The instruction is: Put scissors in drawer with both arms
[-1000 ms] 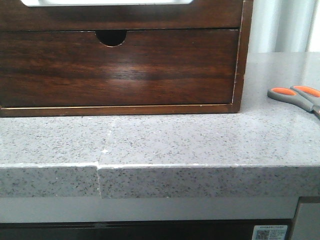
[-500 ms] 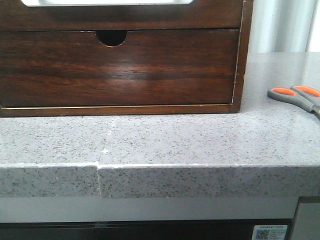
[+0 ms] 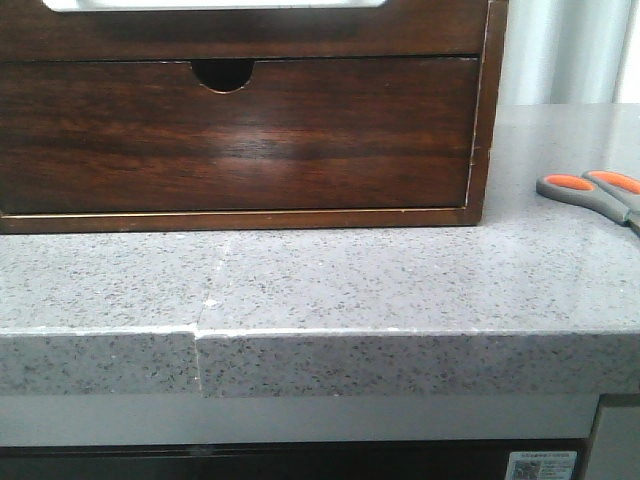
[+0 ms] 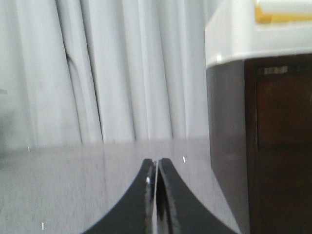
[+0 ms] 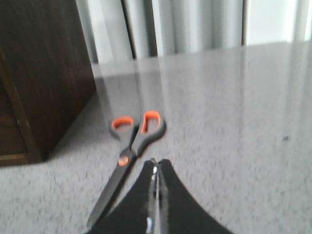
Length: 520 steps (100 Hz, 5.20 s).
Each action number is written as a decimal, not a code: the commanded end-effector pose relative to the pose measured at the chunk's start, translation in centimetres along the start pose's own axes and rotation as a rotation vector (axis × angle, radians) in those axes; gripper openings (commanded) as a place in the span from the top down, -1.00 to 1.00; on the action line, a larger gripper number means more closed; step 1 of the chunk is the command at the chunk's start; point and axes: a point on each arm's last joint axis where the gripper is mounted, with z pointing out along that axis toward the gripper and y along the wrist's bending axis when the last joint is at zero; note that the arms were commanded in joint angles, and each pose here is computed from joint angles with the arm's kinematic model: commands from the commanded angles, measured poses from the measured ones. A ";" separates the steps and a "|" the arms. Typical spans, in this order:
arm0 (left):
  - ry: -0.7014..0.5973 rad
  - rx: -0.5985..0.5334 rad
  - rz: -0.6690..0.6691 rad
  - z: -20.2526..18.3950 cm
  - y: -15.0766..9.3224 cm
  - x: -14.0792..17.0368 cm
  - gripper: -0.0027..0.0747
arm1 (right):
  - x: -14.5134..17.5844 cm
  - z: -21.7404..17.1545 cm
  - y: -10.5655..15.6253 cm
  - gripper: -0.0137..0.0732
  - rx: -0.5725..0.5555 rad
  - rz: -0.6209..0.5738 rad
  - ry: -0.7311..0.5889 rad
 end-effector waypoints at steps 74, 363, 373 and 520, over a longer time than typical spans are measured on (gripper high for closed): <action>-0.149 -0.018 -0.077 1.0 0.7 -6.2 0.99 | -6.1 0.0 0.7 0.84 -0.015 -0.040 -0.019; -0.032 0.830 1.209 15.6 -12.1 -6.7 0.46 | -8.7 1.7 1.7 0.84 -0.087 -0.039 0.216; -0.032 0.830 1.209 15.6 -12.1 -6.7 0.72 | -8.7 1.7 1.7 0.84 -0.088 -0.040 0.219; -0.267 0.784 0.955 9.3 -9.0 -9.7 0.99 | -8.7 1.8 1.7 0.84 -0.087 -0.039 0.218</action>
